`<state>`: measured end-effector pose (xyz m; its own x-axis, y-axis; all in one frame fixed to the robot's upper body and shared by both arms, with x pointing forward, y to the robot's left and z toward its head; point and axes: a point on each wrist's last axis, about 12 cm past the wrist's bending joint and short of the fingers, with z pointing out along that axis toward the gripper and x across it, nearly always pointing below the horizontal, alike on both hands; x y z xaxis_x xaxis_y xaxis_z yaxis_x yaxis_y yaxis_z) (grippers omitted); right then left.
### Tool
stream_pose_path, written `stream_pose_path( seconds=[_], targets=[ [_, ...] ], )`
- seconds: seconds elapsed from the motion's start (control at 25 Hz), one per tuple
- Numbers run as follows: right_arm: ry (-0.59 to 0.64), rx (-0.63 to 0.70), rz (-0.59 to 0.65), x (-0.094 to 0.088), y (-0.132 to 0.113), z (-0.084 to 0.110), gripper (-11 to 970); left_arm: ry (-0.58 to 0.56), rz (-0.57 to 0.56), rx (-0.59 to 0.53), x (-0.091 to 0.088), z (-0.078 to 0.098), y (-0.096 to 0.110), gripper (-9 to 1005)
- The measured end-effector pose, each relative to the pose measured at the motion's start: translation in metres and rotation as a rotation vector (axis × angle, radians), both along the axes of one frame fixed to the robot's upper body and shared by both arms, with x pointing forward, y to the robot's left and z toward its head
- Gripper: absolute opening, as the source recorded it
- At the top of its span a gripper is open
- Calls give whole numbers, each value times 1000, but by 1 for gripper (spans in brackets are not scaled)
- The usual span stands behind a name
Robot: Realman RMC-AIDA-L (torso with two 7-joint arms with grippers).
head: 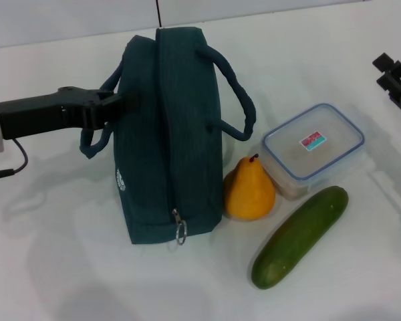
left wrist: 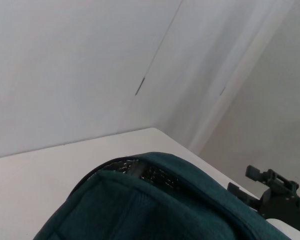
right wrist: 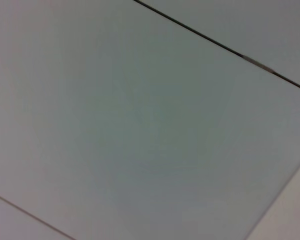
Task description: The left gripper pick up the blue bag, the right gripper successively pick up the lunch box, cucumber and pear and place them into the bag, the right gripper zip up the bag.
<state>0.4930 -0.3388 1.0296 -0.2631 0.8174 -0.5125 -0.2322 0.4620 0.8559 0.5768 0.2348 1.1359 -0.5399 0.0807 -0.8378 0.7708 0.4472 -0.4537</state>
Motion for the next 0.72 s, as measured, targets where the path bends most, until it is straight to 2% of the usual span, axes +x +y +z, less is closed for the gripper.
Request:
stream_pose_path(
  seconds=[0.72],
  targets=[
    [133,21,17,-3,9,-17,660,9,-13,4,-1,-2,-3,47]
  ],
)
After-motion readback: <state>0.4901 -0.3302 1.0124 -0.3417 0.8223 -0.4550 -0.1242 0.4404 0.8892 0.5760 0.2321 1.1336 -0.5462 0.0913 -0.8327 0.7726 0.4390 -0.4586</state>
